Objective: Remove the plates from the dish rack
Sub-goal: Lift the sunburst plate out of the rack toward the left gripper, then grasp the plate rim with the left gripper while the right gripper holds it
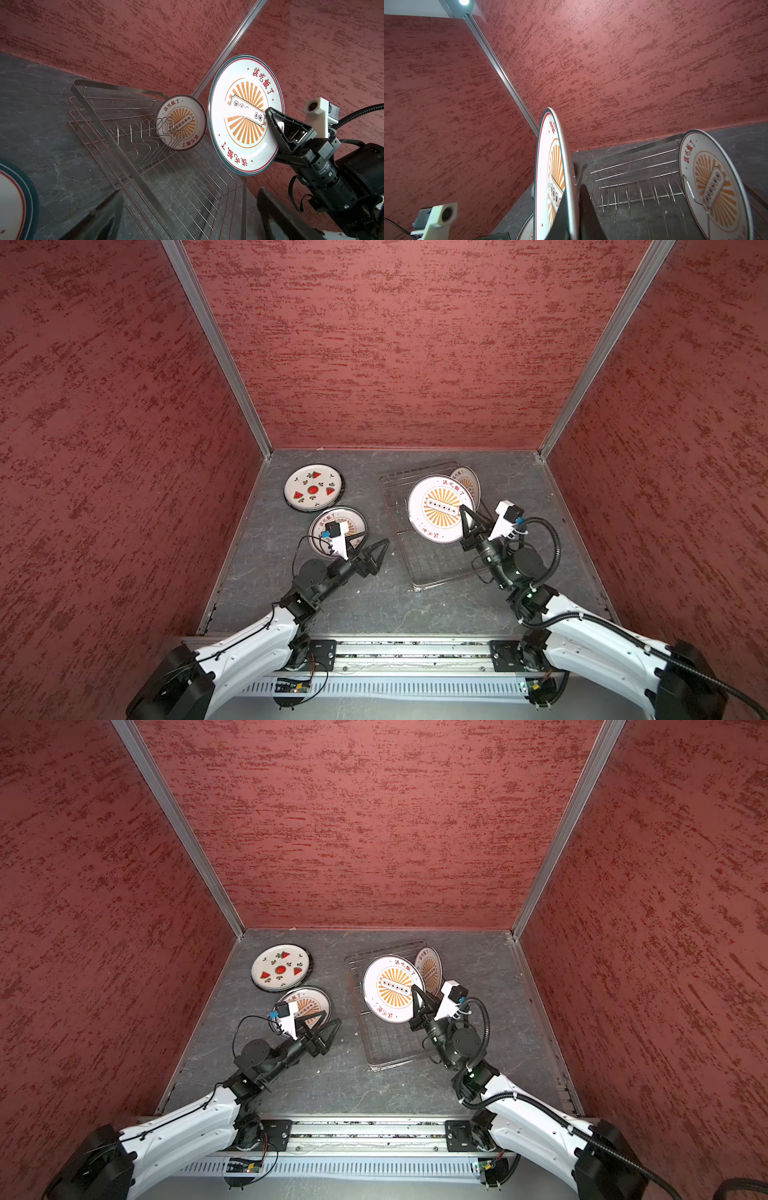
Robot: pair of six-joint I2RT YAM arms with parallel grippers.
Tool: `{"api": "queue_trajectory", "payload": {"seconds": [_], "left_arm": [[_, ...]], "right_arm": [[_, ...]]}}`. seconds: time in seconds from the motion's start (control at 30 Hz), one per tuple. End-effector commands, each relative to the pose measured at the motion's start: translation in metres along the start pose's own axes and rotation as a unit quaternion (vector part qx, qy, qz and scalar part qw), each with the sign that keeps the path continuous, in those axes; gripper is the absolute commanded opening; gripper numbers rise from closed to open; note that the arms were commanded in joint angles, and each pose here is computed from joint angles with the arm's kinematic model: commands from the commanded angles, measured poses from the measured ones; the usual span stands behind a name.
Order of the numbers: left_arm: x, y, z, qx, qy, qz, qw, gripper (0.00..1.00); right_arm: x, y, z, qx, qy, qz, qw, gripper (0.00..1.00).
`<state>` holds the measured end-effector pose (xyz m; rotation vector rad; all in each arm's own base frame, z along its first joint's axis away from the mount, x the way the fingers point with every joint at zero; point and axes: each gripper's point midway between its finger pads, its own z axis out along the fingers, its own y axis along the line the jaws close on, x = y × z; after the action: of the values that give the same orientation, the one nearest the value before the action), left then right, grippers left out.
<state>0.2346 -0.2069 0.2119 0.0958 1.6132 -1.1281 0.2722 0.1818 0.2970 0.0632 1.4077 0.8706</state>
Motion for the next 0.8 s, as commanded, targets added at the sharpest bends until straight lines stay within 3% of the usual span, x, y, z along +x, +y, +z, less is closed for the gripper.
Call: {"api": "queue_trajectory", "payload": {"seconds": [0.0, 0.23, 0.53, 0.77], "left_arm": [[-0.015, -0.020, 0.005, 0.038, -0.019, -0.011, 0.999, 0.99], [-0.011, -0.029, 0.010, 0.062, -0.014, -0.003, 0.998, 0.99], [-0.008, -0.031, 0.025, 0.060, -0.003, -0.001, 0.998, 1.00], [-0.005, -0.034, 0.035, 0.069, -0.003, -0.021, 0.997, 0.77]], "right_arm": [[-0.013, 0.018, 0.001, -0.062, -0.015, 0.045, 0.997, 0.00], [0.005, 0.035, 0.011, -0.149, 0.030, 0.093, 0.984, 0.00], [0.026, 0.044, 0.019, -0.196, 0.063, 0.125, 0.971, 0.00], [0.038, 0.038, 0.023, -0.187, 0.075, 0.133, 0.970, 0.00]]}}
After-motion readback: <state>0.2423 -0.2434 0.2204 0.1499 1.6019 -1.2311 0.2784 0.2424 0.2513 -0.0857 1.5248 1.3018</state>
